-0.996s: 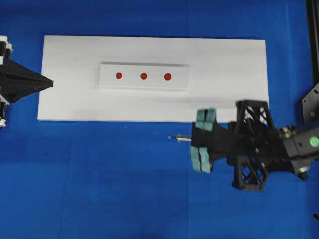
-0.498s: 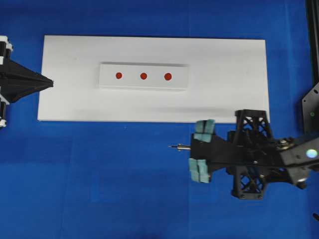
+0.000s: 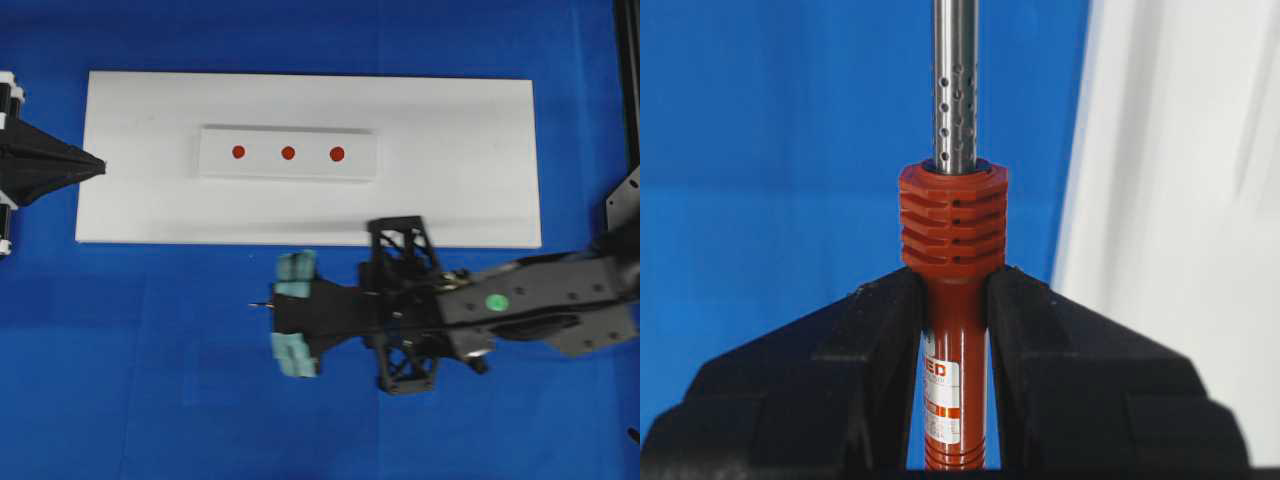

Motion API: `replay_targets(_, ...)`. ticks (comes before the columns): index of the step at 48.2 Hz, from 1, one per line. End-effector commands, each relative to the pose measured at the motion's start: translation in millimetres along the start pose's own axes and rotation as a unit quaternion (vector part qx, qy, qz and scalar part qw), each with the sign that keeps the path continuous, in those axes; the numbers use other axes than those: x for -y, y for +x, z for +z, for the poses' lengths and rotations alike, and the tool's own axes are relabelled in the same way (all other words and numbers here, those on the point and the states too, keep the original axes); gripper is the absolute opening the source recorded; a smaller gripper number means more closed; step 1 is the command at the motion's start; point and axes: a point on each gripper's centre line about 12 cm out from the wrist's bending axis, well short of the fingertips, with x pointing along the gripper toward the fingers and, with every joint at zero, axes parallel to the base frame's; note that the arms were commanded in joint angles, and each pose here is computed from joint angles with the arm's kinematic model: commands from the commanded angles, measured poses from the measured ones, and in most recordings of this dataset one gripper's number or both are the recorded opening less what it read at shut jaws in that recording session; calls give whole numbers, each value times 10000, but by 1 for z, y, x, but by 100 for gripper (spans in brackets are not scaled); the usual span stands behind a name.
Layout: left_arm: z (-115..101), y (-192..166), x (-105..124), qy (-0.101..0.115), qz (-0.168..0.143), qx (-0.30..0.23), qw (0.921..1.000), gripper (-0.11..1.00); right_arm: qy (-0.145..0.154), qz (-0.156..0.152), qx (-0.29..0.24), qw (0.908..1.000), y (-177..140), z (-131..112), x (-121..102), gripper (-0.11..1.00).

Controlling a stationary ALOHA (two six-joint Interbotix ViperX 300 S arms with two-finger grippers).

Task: Touch the tip of the soldering iron to the mark.
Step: 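Lift the iron and carry it back toward its spot below the board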

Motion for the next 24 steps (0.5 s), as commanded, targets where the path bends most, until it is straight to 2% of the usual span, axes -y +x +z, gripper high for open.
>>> replay_targets(1,9,0,0,0,-2,153,9999,0,13,87,312,9995,-15,19,1,6)
replay_targets(10,10,-1,0,0,-2,176,9998,0,8,99,394,9992,-11,37,-2,6)
replay_targets(24,10,-1,0,0,5,176,9998,0,59,114,339,9993,-5,36,-3,6)
